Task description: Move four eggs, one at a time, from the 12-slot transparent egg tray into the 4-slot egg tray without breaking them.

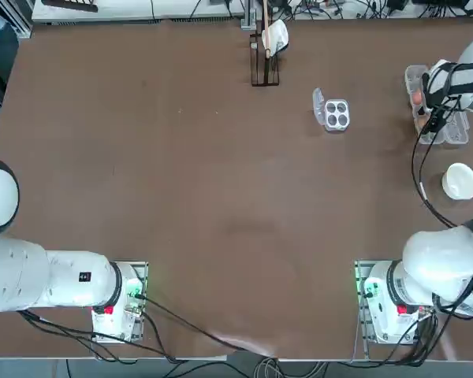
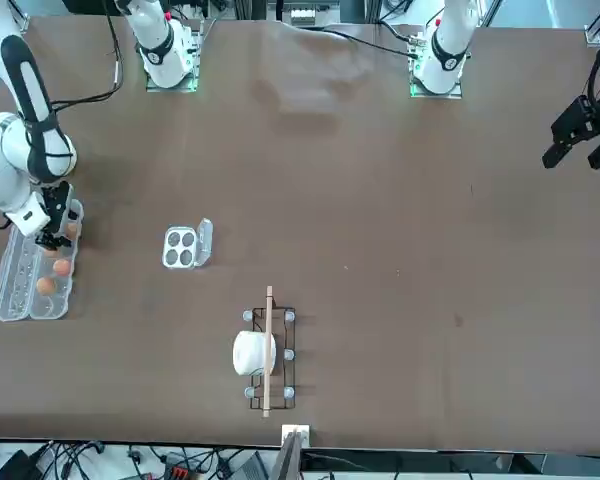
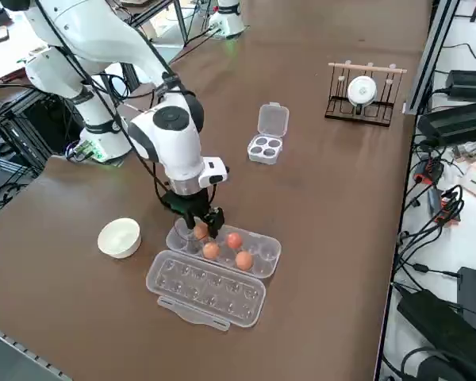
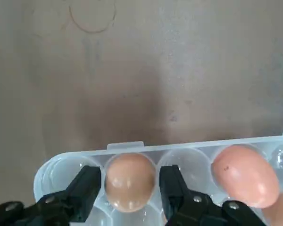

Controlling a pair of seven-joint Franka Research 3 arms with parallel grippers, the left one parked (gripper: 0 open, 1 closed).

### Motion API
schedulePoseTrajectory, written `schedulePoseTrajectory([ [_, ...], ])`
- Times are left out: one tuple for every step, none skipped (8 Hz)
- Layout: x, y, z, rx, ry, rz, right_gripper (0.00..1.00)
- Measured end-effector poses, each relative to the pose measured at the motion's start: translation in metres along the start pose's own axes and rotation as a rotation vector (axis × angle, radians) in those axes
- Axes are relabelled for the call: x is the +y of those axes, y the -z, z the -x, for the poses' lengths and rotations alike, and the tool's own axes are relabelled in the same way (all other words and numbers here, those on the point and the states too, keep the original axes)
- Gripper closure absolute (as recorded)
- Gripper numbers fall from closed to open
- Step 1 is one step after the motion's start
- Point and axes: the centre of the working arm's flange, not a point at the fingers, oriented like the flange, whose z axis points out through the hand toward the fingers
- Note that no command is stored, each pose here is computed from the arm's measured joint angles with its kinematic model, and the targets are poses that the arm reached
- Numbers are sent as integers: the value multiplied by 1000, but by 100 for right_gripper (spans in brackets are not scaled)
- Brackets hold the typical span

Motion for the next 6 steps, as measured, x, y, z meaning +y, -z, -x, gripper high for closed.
schedulePoseTrajectory([
  [0, 0, 0, 0, 0, 1, 27],
  [1, 4, 0, -1, 1, 3, 42],
  [1, 3, 2, 0, -2, 2, 42],
  [1, 3, 2, 1, -3, 3, 42],
  [1, 3, 3, 1, -4, 3, 42],
  [1, 4, 3, 2, -7, 5, 42],
])
